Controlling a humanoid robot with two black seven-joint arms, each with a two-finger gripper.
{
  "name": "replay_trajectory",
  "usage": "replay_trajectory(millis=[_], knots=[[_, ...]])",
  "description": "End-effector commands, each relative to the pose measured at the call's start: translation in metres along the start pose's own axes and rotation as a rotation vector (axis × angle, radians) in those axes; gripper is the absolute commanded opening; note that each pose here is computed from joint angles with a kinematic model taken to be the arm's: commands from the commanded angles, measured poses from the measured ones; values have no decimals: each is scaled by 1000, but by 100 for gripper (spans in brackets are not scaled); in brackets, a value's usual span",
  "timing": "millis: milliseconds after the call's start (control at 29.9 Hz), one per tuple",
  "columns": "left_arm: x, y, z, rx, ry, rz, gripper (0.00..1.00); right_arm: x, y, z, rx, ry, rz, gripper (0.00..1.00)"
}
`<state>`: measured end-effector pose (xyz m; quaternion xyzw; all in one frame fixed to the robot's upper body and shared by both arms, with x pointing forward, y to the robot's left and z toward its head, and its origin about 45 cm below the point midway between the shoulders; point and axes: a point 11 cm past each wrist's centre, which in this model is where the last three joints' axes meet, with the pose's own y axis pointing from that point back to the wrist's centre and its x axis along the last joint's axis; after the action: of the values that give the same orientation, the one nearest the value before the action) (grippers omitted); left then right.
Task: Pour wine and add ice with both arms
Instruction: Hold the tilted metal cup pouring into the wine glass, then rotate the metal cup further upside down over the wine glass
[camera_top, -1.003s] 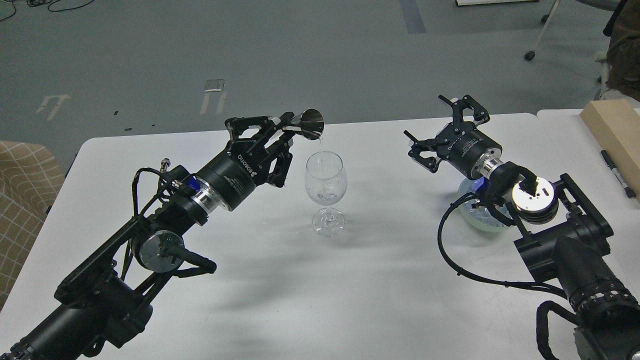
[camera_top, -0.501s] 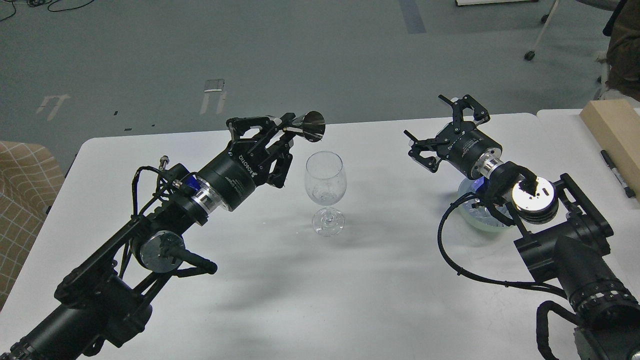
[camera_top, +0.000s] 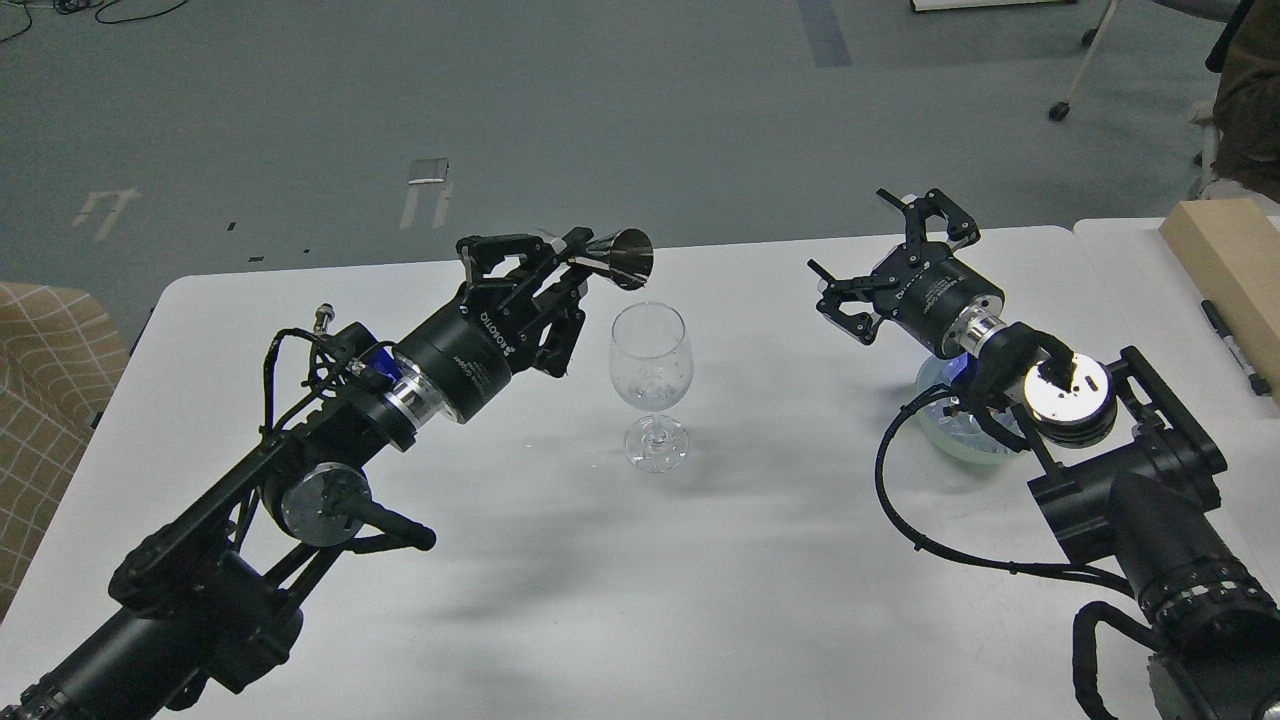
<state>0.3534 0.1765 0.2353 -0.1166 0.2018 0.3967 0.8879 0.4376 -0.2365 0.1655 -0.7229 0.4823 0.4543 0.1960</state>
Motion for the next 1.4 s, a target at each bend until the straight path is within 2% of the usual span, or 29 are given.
replay_trajectory(millis=[0,1370], knots=[[0,0,1,0,-4,1,0,0,0,0,-1,0,0,100],[-2,-5,6,15,-122,-18,0,-6,-1,-1,3,9,-18,100]])
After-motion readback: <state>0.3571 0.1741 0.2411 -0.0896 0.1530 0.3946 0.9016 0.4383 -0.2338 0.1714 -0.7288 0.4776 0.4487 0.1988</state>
